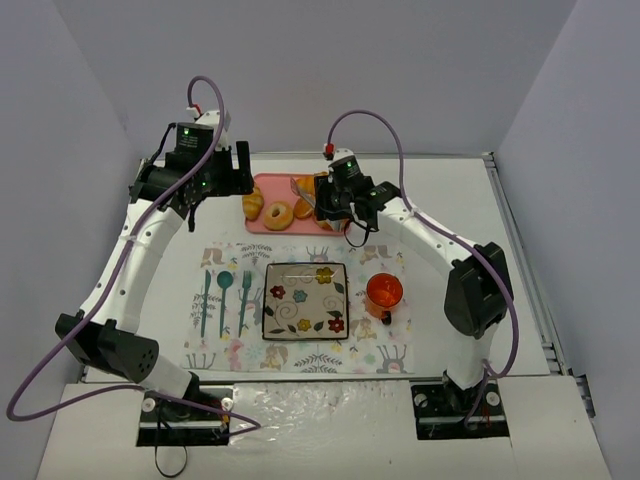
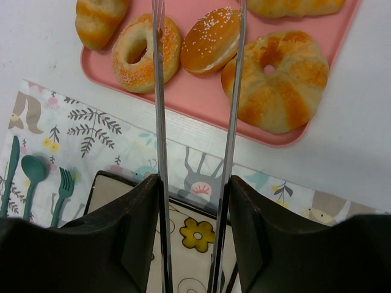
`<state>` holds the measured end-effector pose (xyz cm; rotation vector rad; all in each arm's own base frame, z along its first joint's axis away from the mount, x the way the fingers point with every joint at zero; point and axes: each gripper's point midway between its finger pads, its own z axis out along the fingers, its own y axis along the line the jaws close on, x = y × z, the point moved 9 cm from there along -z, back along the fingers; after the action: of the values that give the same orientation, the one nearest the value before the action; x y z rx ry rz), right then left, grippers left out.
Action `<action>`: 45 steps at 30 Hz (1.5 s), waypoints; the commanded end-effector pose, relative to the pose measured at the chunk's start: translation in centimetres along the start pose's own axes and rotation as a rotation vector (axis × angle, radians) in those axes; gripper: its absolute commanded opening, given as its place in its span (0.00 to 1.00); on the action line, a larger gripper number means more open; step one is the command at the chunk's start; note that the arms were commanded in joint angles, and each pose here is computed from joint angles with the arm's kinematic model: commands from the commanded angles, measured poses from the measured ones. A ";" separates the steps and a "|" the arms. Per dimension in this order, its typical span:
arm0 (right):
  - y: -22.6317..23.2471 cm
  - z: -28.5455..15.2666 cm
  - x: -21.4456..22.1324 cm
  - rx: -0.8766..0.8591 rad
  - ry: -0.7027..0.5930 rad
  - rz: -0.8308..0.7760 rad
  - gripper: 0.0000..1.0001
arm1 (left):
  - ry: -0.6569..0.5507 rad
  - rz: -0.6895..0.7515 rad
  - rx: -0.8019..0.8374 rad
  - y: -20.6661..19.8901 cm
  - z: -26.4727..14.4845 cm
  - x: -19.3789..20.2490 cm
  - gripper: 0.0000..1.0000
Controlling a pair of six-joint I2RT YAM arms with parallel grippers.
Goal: Place the bread
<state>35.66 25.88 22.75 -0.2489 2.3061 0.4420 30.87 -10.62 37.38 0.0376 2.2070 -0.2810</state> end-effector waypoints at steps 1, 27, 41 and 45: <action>0.2 0.1 0.6 0.016 0.015 -0.006 0.68 | -0.050 -0.017 0.014 -0.3 -1.2 -1.2 0.75; -0.6 3.0 4.0 0.112 0.117 -0.051 0.68 | -0.018 -0.016 0.007 -0.3 0.0 -0.9 0.76; 0.1 1.0 2.4 0.075 0.066 -0.042 0.34 | -0.015 -0.015 0.013 -0.3 0.0 -0.9 0.76; 0.3 -1.1 1.2 0.065 0.016 -0.038 0.33 | -0.018 -0.015 0.020 -0.4 -0.2 -0.9 0.76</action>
<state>34.55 26.24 17.82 -0.2884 2.4363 0.3194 31.72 -10.92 36.28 0.0407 2.2427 -0.2760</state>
